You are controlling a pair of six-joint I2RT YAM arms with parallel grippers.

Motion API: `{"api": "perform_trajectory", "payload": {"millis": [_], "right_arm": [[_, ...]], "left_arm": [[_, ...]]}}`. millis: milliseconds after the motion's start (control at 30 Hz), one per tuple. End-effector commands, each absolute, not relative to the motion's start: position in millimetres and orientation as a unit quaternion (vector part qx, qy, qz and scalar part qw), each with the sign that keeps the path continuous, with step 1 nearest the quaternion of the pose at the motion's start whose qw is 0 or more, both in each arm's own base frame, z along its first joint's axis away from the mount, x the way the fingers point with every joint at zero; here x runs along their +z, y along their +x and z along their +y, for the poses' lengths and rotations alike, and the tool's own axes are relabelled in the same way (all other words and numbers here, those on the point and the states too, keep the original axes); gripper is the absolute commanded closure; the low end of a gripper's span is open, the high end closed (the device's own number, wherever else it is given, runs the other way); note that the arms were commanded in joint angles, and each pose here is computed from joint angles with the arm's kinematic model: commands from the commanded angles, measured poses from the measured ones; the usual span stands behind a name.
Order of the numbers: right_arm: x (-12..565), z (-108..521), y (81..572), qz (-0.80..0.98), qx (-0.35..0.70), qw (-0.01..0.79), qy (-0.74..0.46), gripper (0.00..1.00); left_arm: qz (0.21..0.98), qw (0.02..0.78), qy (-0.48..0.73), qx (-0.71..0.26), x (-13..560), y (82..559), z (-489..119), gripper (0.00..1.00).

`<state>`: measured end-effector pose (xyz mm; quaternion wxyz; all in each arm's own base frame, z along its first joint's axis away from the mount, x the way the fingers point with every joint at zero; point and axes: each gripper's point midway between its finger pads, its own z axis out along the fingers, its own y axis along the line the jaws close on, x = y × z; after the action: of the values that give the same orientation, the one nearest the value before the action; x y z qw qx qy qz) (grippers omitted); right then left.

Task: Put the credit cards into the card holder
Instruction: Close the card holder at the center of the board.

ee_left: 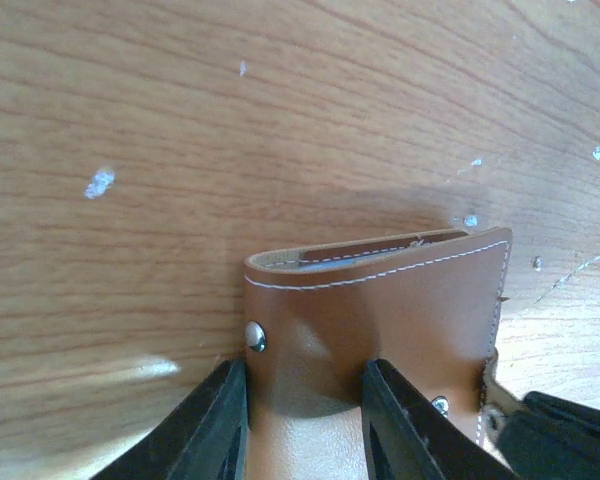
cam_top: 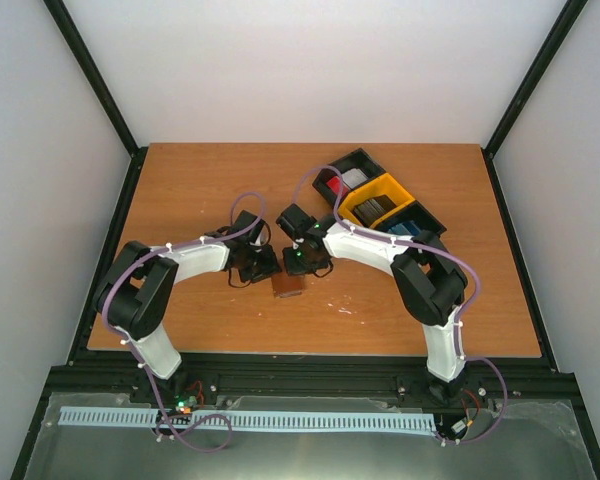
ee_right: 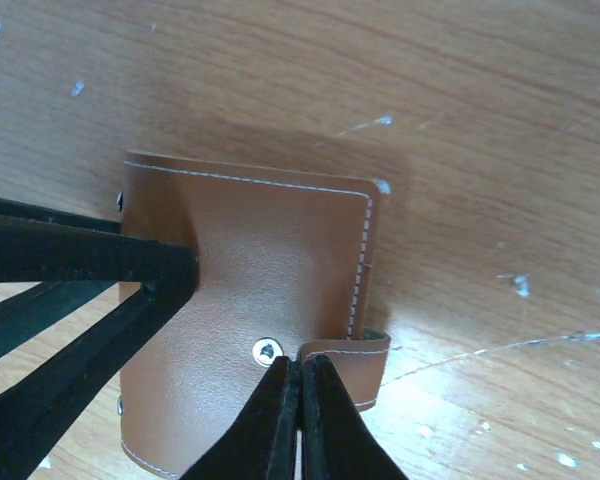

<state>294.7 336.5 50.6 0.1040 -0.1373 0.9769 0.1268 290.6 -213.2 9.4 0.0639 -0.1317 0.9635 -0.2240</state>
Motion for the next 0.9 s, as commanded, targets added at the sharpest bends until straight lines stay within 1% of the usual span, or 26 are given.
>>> {"api": "perform_trajectory", "payload": {"millis": [0, 300, 867], "right_arm": [[58, 355, 284, 0.967, 0.184, 0.097, -0.146, 0.97], [53, 361, 282, 0.965, 0.201, 0.088, -0.143, 0.97], [33, 353, 278, 0.971, 0.167, 0.064, -0.161, 0.97]], "left_arm": [[0.979, -0.057, -0.151, -0.126, -55, 220, -180, 0.66], [0.978, -0.055, -0.153, -0.134, -51, 220, -182, 0.67], [0.978, -0.054, -0.151, -0.134, -51, 221, -182, 0.67]]}}
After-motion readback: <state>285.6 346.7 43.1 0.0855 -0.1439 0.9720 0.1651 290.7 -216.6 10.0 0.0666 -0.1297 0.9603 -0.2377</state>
